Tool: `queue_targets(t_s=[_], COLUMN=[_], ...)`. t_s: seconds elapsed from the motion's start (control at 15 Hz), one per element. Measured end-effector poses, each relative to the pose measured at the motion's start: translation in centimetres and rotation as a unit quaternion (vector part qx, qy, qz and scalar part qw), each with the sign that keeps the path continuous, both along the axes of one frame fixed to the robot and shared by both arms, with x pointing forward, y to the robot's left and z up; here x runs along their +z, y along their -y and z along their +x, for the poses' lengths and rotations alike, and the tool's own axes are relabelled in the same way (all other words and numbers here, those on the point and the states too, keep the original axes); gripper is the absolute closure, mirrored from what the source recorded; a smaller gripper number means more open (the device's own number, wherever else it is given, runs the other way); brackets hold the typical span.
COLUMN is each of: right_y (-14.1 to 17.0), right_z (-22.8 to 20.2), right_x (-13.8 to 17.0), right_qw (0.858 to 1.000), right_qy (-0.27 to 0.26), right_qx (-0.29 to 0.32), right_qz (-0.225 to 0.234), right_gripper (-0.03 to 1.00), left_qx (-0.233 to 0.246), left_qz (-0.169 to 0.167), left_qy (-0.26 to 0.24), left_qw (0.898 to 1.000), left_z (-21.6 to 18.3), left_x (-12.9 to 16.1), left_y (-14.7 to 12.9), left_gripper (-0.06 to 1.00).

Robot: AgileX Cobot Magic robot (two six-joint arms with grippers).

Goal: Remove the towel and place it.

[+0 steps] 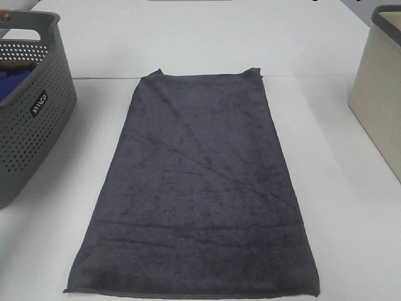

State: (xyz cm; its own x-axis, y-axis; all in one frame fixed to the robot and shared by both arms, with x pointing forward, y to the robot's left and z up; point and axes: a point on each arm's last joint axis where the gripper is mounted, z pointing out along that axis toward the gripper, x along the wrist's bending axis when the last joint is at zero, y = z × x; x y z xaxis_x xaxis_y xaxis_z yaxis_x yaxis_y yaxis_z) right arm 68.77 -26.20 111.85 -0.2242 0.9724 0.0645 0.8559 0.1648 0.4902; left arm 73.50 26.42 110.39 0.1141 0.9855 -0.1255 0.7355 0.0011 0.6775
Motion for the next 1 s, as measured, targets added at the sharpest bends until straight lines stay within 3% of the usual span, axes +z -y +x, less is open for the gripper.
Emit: queue_targets(t_s=[0.13,0.27,0.47,0.67,1.0], right_y=[0.1,0.1,0.3,0.8,1.6], right_z=[-1.3,-2.3,-5.0,-10.7,-25.2], right_x=[1.6,3.0,5.3,7.2,8.0], right_qw=[1.0,1.0,1.0,0.999,0.998], right_qy=[-0.005,0.004,0.018,0.018,0.04], right_qx=[-0.006,-0.014,-0.023,-0.03,-0.037], right_qz=[0.002,0.007,0.011,0.003,0.005], right_gripper=[0.17,0.17,0.18,0.19,0.19], left_qx=[0.037,0.05,0.05,0.054,0.08], left_qz=[0.033,0.07,0.071,0.071,0.056], left_qy=[-0.065,-0.082,-0.093,-0.144,-0.064], left_qw=[0.997,0.993,0.992,0.986,0.993], left_z=[-1.8,-2.7,-4.6,-9.8,-24.2], left_x=[0.8,1.4,2.2,1.8,3.9], left_y=[-3.0,-3.9,-3.9,-4.5,-4.4], left_gripper=[0.1,0.1,0.1,0.1,0.1])
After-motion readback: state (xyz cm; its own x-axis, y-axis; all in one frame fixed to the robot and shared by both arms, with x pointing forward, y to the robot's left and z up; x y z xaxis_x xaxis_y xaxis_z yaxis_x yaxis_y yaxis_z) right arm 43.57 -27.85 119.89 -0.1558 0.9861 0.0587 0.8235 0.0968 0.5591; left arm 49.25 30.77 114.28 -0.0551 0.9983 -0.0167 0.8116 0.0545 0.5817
